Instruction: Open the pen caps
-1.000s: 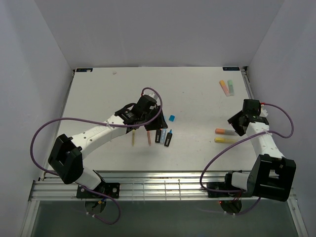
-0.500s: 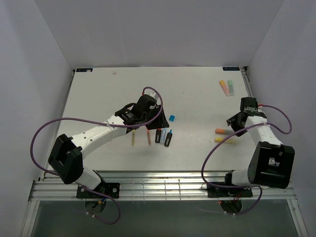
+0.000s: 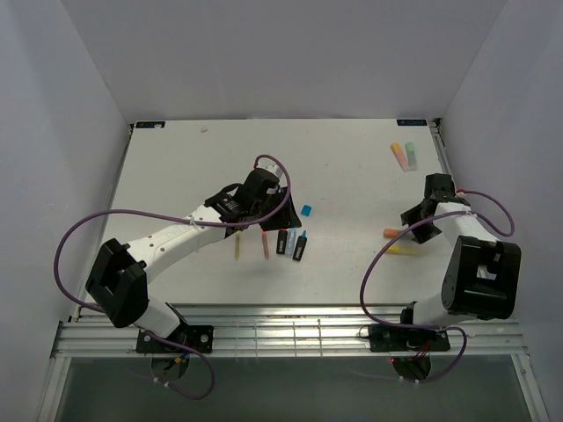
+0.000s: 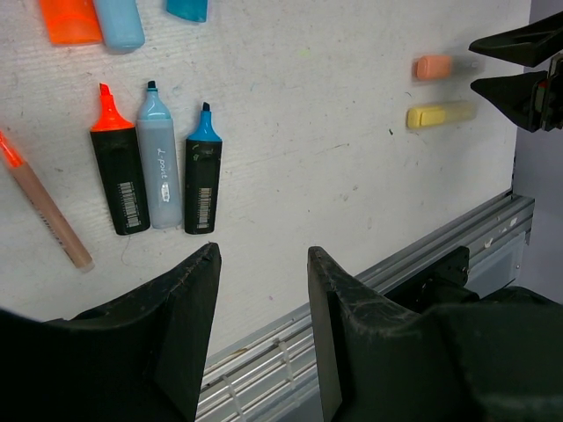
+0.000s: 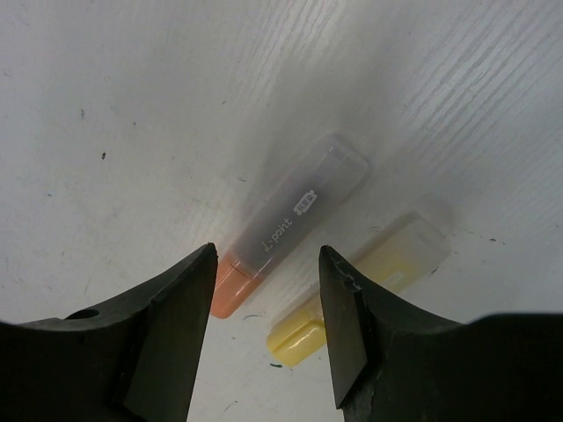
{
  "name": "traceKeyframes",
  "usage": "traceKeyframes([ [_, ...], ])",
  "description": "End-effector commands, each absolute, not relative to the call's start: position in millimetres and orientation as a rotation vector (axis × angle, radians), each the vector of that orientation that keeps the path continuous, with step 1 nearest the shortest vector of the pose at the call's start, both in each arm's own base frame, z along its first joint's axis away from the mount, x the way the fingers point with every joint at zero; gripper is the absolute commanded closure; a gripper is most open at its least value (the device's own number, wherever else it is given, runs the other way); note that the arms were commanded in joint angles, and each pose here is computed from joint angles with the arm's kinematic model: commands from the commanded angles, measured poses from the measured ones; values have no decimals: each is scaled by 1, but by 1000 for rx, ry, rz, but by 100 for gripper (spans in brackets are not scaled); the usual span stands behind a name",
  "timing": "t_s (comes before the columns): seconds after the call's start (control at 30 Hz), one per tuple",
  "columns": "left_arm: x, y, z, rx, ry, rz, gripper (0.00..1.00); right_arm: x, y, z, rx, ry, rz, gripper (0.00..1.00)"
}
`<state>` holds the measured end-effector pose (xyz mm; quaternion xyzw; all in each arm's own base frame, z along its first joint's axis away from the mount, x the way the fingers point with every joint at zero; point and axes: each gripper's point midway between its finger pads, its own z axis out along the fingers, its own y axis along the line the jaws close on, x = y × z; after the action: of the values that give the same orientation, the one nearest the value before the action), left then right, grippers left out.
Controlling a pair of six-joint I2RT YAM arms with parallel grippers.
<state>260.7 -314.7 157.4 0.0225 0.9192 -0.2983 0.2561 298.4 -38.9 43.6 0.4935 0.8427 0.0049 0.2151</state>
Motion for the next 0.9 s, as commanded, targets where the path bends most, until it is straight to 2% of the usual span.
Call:
traceKeyframes([
  [0.0,261,-317,169,88,2453,-846,45,308,-40,41,1391,2301,35,44],
  [0.43,262,-319,169,88,2456,-854,45,304,-38,21,1426,2334,18,44],
  [0.63,260,-320,169,91,2461,-863,45,301,-37,9,1445,2358,9,49],
  [0.73,261,-319,171,86,2455,-860,45,298,-33,1,1453,2375,18,56],
  [0.83,261,-318,173,86,2453,-861,45,296,-32,-4,1449,2378,26,69],
  [0.87,260,-319,172,88,2456,-860,45,297,-32,-4,1442,2381,28,79],
])
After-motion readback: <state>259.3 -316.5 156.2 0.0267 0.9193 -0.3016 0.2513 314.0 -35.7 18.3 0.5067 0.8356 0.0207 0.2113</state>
